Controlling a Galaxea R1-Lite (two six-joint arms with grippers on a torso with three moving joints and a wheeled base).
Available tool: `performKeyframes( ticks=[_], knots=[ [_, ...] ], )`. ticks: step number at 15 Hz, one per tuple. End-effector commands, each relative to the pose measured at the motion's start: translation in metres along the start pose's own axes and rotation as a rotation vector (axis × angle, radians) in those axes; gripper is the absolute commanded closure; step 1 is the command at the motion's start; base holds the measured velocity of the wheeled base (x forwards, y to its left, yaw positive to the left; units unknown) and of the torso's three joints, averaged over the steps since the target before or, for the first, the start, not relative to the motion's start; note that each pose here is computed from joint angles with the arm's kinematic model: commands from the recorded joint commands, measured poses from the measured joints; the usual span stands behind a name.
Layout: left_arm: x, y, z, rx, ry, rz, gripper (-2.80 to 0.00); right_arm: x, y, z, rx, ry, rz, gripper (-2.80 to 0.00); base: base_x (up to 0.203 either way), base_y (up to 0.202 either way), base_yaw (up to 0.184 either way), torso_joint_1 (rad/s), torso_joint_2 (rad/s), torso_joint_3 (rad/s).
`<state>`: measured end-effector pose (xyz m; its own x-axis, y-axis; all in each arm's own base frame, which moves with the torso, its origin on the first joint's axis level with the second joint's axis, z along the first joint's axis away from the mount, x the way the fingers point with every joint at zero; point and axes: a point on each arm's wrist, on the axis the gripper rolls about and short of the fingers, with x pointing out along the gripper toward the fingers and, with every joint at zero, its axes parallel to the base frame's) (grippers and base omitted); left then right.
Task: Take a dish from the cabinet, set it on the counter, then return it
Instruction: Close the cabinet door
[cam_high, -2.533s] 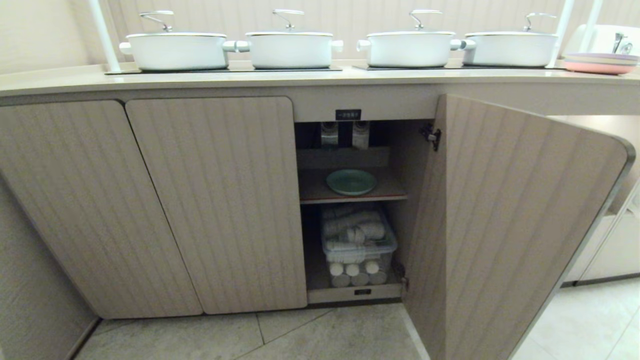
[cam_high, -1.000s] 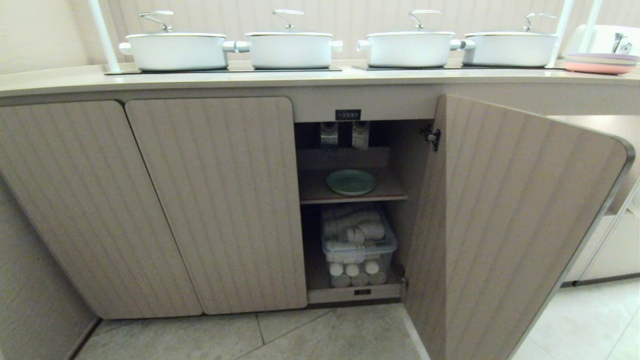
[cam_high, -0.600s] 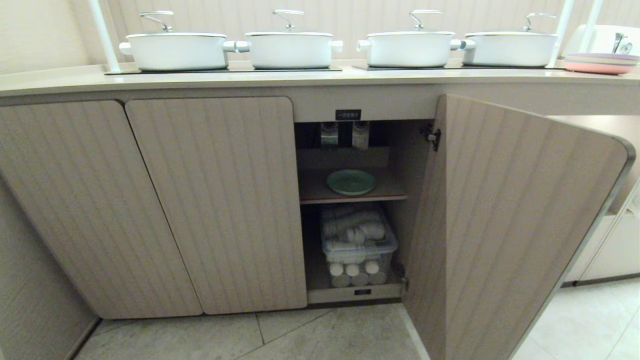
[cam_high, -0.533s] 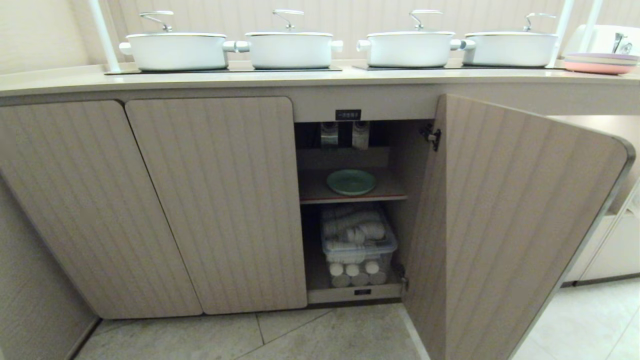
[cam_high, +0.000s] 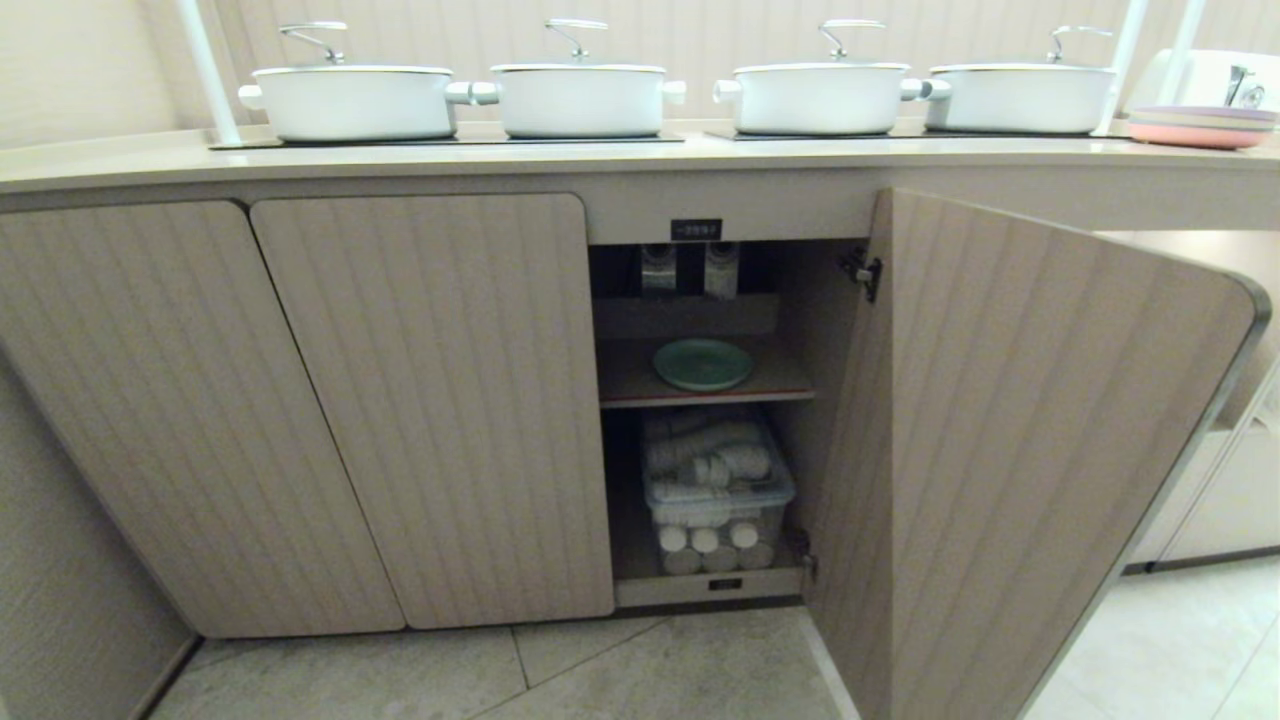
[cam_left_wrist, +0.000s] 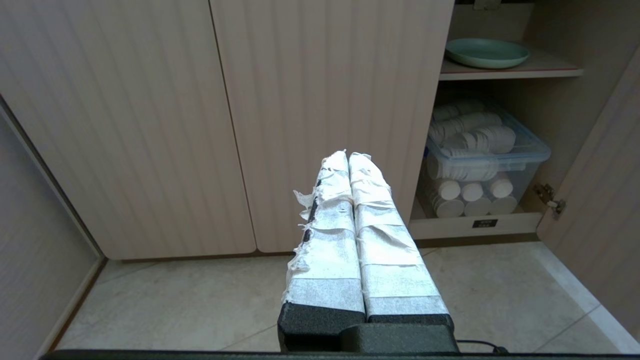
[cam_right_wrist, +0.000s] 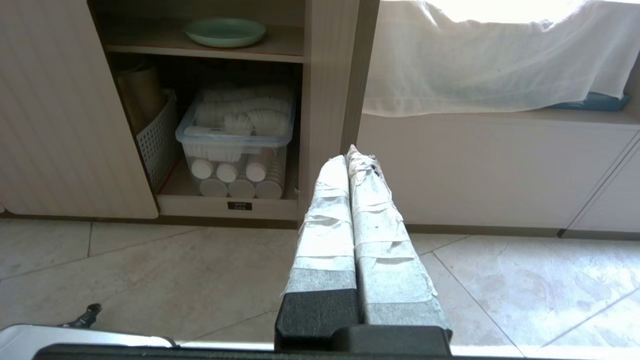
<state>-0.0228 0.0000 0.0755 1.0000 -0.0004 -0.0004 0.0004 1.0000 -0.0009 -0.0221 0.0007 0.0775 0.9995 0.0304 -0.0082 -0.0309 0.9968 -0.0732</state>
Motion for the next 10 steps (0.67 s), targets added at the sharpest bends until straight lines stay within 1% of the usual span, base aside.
performKeyframes(
  ticks=[1,3,4,8,9,10],
  knots=[
    [0.000,0.000,0.000,-0.001,0.000,-0.001,0.00,0.002,-0.001,0.007,-0.001,0.026,0.002,0.00,0.000,0.000,0.000,0.000,0.00,0.000],
    [0.000,0.000,0.000,-0.001,0.000,0.000,0.00,0.002,-0.001,0.017,0.002,0.022,-0.004,0.00,0.000,0.000,0.000,0.000,0.00,0.000],
    [0.000,0.000,0.000,0.000,0.000,-0.001,0.00,0.004,-0.002,0.020,0.001,0.039,-0.015,0.00,0.000,0.000,0.000,0.000,0.00,0.000],
    [0.000,0.000,0.000,-0.001,0.000,-0.001,0.00,0.014,-0.006,0.036,-0.003,0.120,-0.159,0.00,0.000,0.000,0.000,0.000,0.00,0.000],
    [0.000,0.000,0.000,0.000,0.000,-0.001,0.00,0.018,-0.007,0.040,-0.003,0.151,-0.214,0.00,0.000,0.000,0.000,0.000,0.00,0.000],
    [0.000,0.000,0.000,-0.001,0.000,0.000,0.00,0.022,-0.008,0.044,0.001,0.182,-0.291,0.00,0.000,0.000,0.000,0.000,0.00,0.000]
  ],
)
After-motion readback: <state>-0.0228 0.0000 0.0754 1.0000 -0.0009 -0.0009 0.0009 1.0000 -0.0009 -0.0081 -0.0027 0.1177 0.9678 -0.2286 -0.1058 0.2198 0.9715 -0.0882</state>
